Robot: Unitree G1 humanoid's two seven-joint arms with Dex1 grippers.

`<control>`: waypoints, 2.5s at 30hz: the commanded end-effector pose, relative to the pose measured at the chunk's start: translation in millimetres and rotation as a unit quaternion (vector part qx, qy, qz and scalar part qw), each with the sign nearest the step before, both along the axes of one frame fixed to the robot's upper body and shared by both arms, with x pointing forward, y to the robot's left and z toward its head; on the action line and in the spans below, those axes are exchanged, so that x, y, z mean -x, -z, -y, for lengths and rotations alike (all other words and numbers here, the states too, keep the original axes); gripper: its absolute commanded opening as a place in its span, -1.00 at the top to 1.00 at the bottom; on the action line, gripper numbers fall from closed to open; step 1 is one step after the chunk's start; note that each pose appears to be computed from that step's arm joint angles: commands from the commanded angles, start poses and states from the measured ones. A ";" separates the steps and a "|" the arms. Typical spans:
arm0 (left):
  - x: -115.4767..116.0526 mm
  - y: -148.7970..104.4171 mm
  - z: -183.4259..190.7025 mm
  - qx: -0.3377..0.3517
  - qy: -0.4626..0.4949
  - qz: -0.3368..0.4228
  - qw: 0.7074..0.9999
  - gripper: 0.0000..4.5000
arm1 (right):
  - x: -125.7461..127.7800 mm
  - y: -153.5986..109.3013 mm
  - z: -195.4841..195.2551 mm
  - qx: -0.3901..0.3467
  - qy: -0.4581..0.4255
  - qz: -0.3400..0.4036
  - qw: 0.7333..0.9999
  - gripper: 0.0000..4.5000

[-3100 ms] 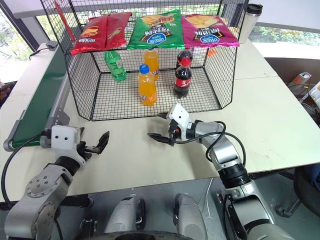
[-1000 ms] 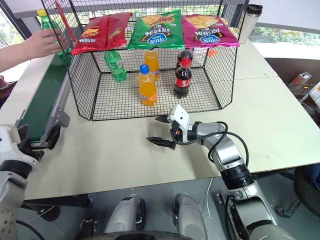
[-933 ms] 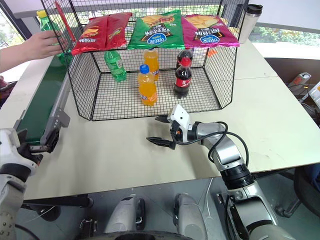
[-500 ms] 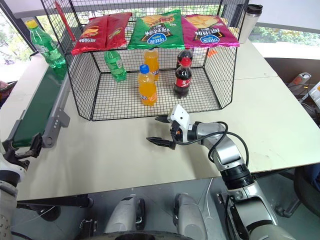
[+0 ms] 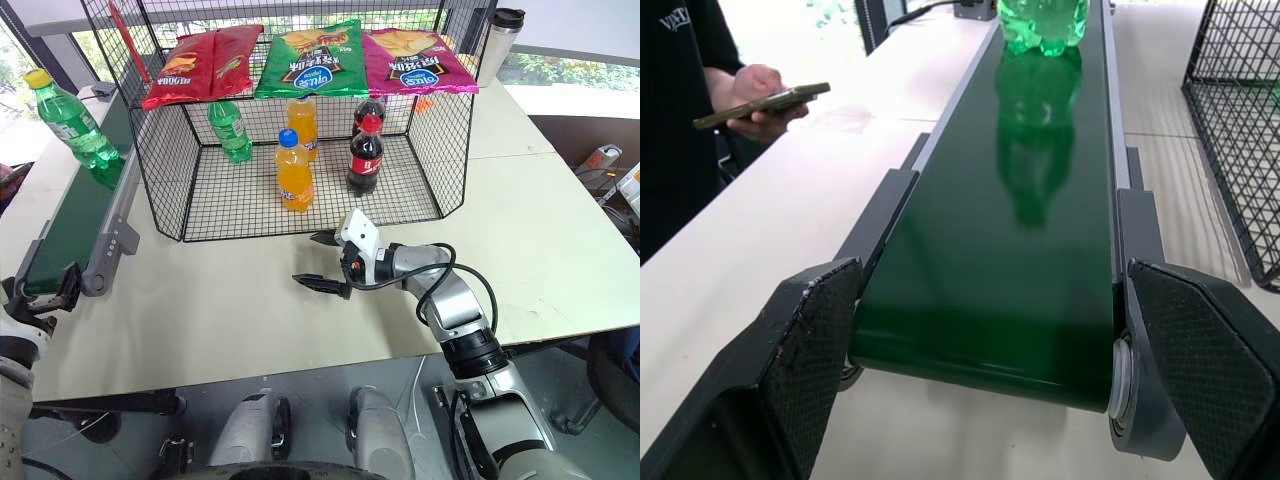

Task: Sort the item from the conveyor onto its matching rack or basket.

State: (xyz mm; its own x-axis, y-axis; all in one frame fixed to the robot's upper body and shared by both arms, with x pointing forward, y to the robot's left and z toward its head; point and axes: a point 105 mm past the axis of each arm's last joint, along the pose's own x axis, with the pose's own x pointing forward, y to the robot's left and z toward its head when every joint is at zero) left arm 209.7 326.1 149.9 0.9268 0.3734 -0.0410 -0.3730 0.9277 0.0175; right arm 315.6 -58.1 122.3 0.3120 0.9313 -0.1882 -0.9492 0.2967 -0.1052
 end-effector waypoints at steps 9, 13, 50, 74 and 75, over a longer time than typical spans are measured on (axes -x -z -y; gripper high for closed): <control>-0.3 -13.8 -2.7 -0.019 -0.006 0.024 1.000 -0.97 | 5.0 -11.0 -2.1 -0.014 -0.014 0.018 1.000 -1.00; -1.2 -14.5 -3.3 -0.020 -0.006 0.025 0.999 -0.97 | 16.6 -17.0 -2.5 -0.035 -0.048 0.008 0.998 -1.00; -20.3 -52.8 -15.8 -0.072 -0.025 0.076 0.994 -0.31 | 34.5 -37.0 -8.0 -0.067 -0.088 -0.011 0.994 -1.00; -77.2 -102.9 114.8 -0.083 0.292 0.102 0.947 -0.31 | -18.0 -23.4 7.4 -0.045 0.050 0.053 0.996 -1.00; -85.9 -95.7 113.4 -0.078 0.288 0.092 0.950 -0.31 | -19.6 -20.8 8.2 -0.040 0.055 0.052 0.996 -1.00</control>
State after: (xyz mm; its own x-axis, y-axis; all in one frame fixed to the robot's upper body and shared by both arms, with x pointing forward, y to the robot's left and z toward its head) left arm 289.7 209.6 240.3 0.9660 -0.2308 0.1168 0.2158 0.9680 0.1280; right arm 330.7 -64.9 133.3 0.4084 0.9076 -0.0978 -0.9102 0.3967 -0.1193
